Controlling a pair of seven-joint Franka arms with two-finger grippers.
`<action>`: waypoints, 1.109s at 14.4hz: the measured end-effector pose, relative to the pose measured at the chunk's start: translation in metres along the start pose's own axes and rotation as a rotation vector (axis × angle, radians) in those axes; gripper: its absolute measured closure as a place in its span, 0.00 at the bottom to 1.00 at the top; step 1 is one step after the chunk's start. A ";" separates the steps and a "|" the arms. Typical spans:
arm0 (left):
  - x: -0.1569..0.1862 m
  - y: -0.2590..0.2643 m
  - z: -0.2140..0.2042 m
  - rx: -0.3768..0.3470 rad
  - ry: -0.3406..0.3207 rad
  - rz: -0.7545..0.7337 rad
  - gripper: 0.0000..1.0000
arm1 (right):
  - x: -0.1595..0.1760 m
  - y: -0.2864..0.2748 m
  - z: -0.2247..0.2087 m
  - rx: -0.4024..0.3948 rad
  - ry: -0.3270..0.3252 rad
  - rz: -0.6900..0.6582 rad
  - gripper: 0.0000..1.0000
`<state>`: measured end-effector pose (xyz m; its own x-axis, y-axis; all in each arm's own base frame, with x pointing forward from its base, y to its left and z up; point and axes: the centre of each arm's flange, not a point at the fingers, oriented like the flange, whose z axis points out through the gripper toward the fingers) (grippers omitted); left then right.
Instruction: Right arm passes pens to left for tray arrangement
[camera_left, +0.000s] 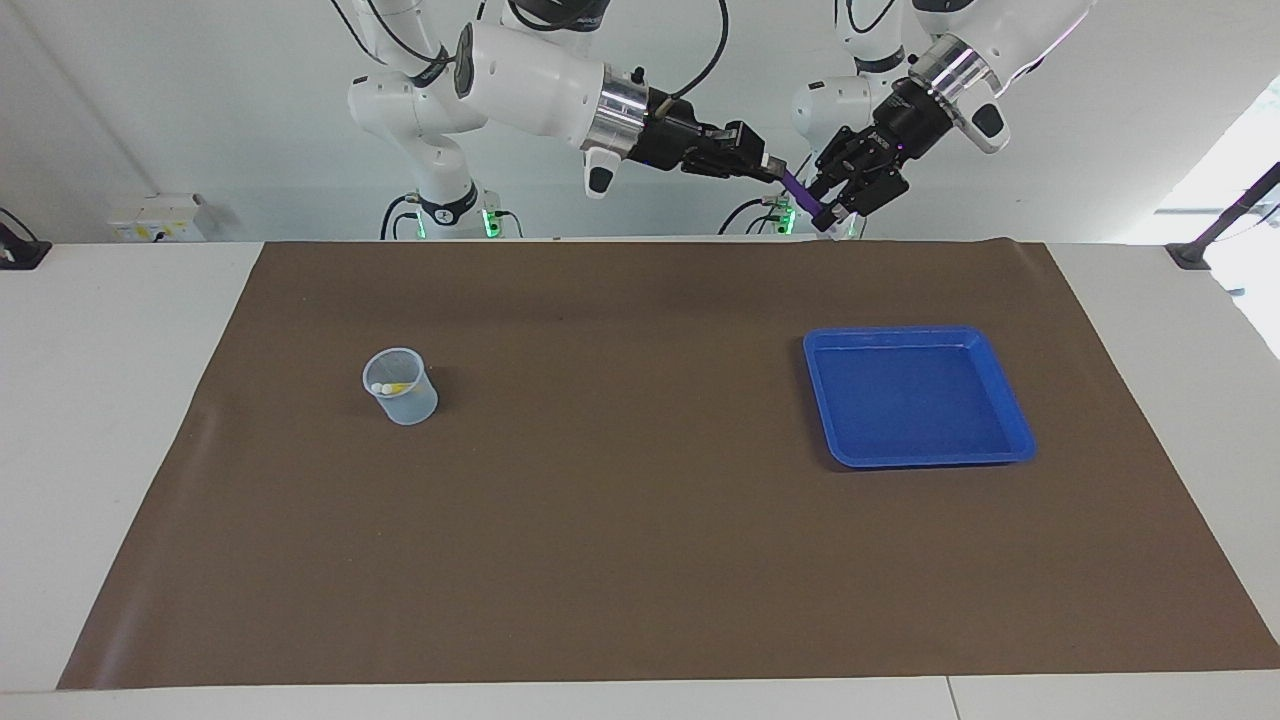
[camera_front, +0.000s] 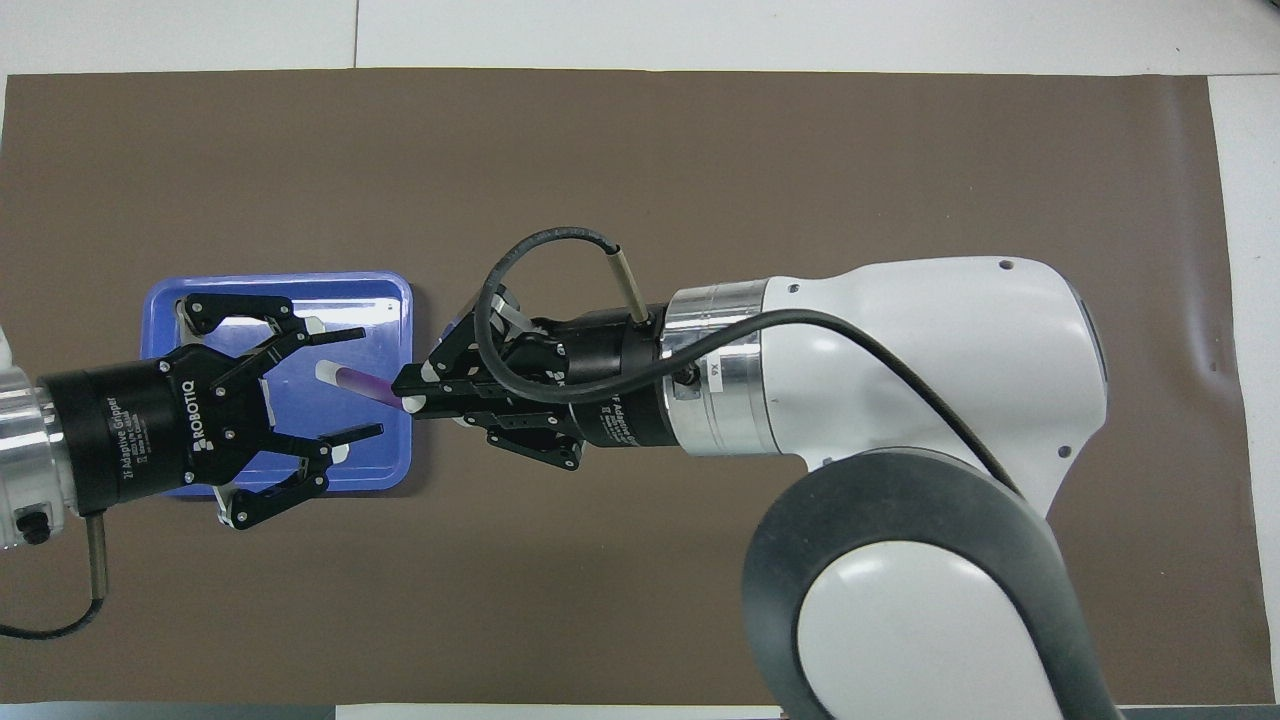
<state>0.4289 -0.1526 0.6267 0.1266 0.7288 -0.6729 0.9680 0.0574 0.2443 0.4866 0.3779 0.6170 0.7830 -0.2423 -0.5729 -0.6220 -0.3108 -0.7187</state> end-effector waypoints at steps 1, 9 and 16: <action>0.000 0.000 0.000 0.000 0.000 0.000 0.56 | 0.000 0.000 0.000 0.000 0.000 0.000 0.83; 0.002 0.000 -0.002 0.000 0.003 0.013 0.81 | 0.003 -0.001 -0.001 0.006 0.011 0.001 0.83; 0.006 0.001 -0.005 -0.012 0.005 0.004 0.82 | 0.006 0.002 -0.011 -0.092 0.102 -0.096 0.36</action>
<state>0.4300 -0.1453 0.6265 0.1291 0.7326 -0.6683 0.9649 0.0627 0.2551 0.4901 0.3656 0.6162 0.8380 -0.2976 -0.4573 -0.5451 -0.4191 -0.7261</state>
